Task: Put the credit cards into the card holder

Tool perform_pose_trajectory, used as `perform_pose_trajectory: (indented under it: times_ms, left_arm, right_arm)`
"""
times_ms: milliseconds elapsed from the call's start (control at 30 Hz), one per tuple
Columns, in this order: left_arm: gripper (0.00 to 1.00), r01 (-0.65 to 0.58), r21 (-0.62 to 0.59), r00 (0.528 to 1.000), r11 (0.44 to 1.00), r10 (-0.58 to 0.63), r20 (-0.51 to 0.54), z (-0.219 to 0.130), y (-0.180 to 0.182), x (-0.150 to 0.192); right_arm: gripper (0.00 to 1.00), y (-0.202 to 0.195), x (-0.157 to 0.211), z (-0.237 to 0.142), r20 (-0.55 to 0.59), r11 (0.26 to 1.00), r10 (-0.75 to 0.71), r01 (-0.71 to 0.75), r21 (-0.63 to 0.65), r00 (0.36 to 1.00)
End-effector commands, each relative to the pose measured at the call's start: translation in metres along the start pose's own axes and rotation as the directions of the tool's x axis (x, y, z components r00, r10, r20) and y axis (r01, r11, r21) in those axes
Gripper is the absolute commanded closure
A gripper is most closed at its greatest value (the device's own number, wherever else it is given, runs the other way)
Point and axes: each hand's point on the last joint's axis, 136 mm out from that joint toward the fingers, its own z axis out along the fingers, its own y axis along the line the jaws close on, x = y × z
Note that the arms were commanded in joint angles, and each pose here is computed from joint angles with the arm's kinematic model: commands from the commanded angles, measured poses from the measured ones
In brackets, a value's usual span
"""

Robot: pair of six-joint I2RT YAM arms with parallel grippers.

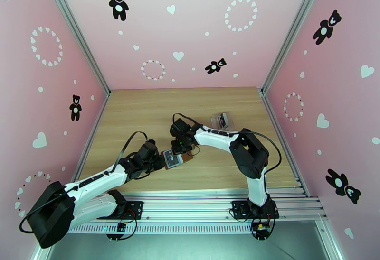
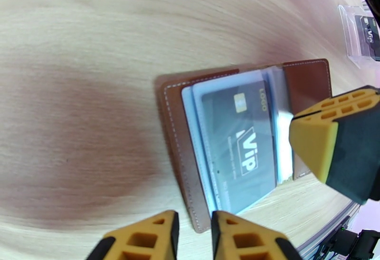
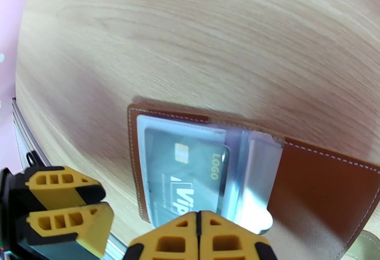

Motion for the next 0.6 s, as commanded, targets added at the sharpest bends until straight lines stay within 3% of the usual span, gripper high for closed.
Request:
perform_pose_trajectory:
  times_ms: [0, 567]
  left_arm:
    - [0.74, 0.015, -0.022, 1.0, 1.0, -0.015, 0.005, 0.0, 0.008, 0.001]
    - [0.74, 0.017, -0.017, 1.0, 1.0, -0.017, 0.01, -0.001, 0.008, 0.001]
  right_arm:
    - [0.99, -0.007, 0.011, 0.009, -0.041, 1.0, 0.005, -0.005, 0.008, 0.999]
    - [1.0, -0.021, 0.028, 0.028, -0.106, 1.0, 0.013, -0.01, 0.029, 0.994]
